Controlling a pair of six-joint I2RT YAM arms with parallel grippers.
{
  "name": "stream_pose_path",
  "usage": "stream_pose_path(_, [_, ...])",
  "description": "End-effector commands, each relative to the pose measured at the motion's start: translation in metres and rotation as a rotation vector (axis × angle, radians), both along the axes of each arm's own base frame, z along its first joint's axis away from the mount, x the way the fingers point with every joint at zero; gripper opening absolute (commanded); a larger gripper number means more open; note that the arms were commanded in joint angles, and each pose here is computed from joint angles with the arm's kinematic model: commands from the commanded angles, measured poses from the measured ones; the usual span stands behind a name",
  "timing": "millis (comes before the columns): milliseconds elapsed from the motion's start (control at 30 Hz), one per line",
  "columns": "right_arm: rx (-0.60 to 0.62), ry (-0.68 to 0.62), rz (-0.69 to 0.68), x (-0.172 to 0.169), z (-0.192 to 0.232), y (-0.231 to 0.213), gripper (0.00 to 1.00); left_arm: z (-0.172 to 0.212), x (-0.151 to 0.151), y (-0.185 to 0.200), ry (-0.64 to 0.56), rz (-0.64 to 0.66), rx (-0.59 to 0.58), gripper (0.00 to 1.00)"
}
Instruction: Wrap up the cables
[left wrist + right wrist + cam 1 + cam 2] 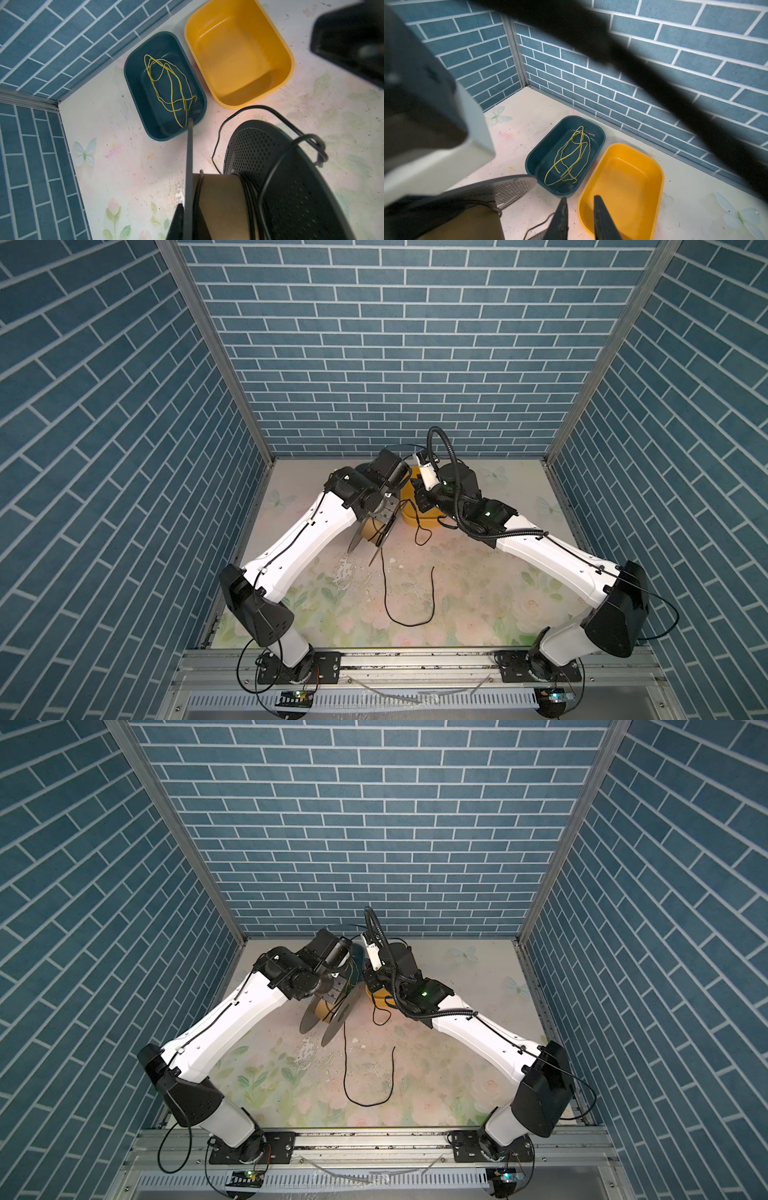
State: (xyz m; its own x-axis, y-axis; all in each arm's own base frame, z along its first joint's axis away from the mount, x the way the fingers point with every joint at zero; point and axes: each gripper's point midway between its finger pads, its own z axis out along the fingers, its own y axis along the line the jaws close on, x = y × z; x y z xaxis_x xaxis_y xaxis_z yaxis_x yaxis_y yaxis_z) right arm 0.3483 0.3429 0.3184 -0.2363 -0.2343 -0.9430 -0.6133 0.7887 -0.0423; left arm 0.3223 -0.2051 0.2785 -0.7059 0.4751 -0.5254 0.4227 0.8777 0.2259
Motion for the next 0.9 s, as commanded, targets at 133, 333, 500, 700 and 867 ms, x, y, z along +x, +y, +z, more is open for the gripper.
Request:
stream_pose_path(133, [0.015,0.066,0.034,-0.003,-0.025,-0.002,0.36,0.051,-0.016,-0.001,-0.041,-0.082,-0.103,0.0])
stream_pose_path(333, [0.013,0.079,0.035,-0.014,-0.024,-0.025,0.63,0.069,-0.02,-0.004,-0.005,-0.121,-0.175,0.0])
stream_pose_path(500, [0.002,0.07,-0.004,-0.024,-0.023,-0.052,0.79,0.071,-0.014,-0.001,0.031,-0.119,-0.232,0.0])
stream_pose_path(700, [-0.029,0.057,-0.114,-0.028,-0.033,-0.091,0.8,0.076,-0.006,0.003,0.05,-0.105,-0.289,0.0])
stream_pose_path(867, [-0.036,0.05,-0.163,-0.032,-0.054,-0.107,0.77,0.08,-0.001,0.002,0.06,-0.103,-0.318,0.0])
